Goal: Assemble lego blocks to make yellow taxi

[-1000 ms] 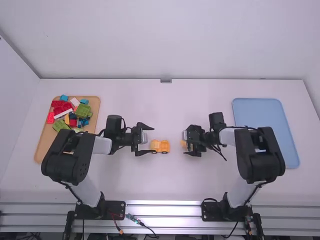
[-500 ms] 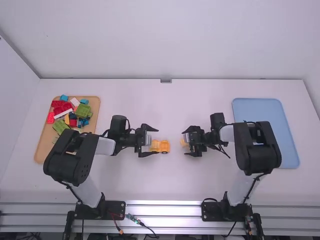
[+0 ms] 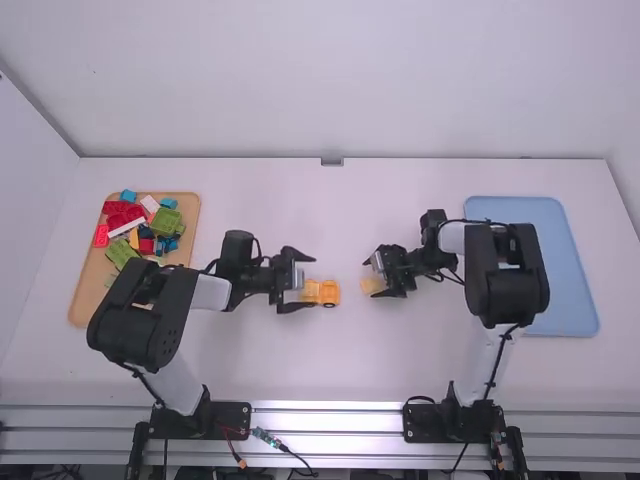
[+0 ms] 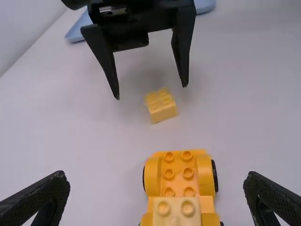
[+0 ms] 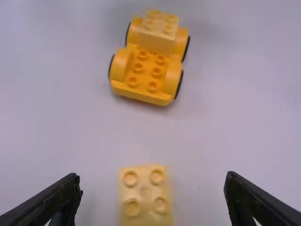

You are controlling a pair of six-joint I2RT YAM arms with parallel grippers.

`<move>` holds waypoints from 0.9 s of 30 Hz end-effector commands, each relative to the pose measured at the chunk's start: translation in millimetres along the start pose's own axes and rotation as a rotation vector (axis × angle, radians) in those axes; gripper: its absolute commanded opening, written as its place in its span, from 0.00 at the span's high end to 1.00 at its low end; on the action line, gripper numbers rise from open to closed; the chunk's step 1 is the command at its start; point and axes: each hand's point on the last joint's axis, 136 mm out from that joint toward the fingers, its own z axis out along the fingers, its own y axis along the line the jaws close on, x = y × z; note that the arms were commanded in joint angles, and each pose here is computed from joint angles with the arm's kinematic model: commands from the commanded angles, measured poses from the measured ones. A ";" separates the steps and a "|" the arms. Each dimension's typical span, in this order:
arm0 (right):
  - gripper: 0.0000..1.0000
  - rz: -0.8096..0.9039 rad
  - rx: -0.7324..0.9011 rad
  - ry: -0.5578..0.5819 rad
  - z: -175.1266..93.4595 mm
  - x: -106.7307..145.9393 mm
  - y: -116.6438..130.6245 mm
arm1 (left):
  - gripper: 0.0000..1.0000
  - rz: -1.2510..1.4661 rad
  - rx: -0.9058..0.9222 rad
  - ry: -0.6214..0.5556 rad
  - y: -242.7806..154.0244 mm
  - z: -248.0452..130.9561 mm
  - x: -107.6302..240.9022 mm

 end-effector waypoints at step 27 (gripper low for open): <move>0.39 0.186 -0.019 0.026 14.3 19.8 2.7 | 0.01 -0.043 0.003 0.002 -1.2 3.9 -0.3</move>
